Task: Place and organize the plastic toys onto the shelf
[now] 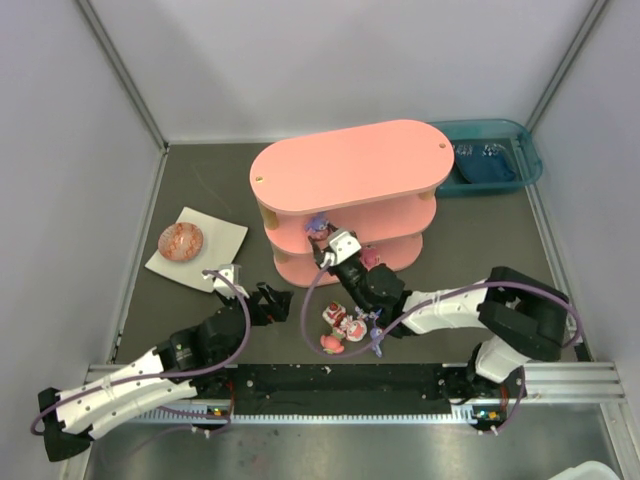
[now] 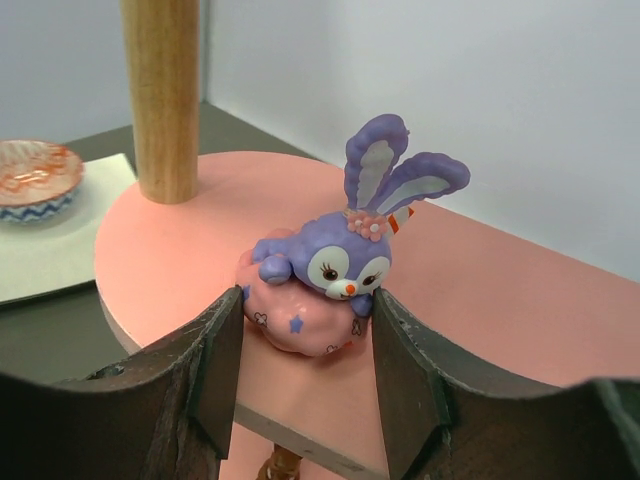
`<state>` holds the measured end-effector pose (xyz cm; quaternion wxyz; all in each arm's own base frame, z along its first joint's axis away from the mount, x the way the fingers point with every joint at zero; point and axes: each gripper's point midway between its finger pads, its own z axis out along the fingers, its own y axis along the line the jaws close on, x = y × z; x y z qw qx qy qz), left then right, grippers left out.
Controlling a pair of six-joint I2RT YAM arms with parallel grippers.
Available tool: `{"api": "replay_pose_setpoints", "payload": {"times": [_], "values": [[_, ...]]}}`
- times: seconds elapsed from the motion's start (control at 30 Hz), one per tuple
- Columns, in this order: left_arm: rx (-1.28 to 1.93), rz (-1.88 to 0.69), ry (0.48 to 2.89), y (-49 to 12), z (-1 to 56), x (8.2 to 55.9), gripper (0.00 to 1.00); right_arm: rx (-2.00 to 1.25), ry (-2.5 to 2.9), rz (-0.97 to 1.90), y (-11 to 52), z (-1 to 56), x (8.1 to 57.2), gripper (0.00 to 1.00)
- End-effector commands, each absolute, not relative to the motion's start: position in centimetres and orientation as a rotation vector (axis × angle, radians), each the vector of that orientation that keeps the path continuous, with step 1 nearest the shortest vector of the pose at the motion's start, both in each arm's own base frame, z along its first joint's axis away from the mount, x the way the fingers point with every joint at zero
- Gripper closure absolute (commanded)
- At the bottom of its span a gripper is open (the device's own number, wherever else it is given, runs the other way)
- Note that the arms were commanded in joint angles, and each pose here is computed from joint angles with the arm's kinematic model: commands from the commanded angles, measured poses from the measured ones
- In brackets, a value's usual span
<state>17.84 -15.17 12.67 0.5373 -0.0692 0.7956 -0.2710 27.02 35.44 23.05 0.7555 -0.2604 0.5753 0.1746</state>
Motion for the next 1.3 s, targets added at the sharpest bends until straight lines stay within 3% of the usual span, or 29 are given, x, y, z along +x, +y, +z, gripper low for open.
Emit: {"api": "replay_pose_setpoints", "payload": {"times": [0.0, 0.33, 0.97, 1.1, 1.27], "values": [[-0.179, -0.659, 1.872, -15.1, 13.3, 17.9, 0.01, -0.367, 1.241, 0.191, 34.3, 26.1, 27.6, 0.61], [-0.184, -0.654, 1.867, -14.7, 13.2, 17.8, 0.01, -0.196, 1.258, -0.038, 34.0, 26.4, 26.9, 0.62], [-0.190, -0.658, 1.871, -14.8, 13.3, 17.8, 0.01, -0.149, 1.294, 0.014, 34.2, 26.2, 25.5, 0.61], [-0.186, -0.659, 1.870, -14.9, 13.4, 17.8, 0.01, -0.134, 1.304, 0.016, 34.2, 25.9, 25.6, 0.51], [-0.186, -0.659, 1.870, -14.9, 13.5, 17.8, 0.01, -0.126, 1.309, 0.026, 34.3, 25.5, 25.6, 0.29]]}}
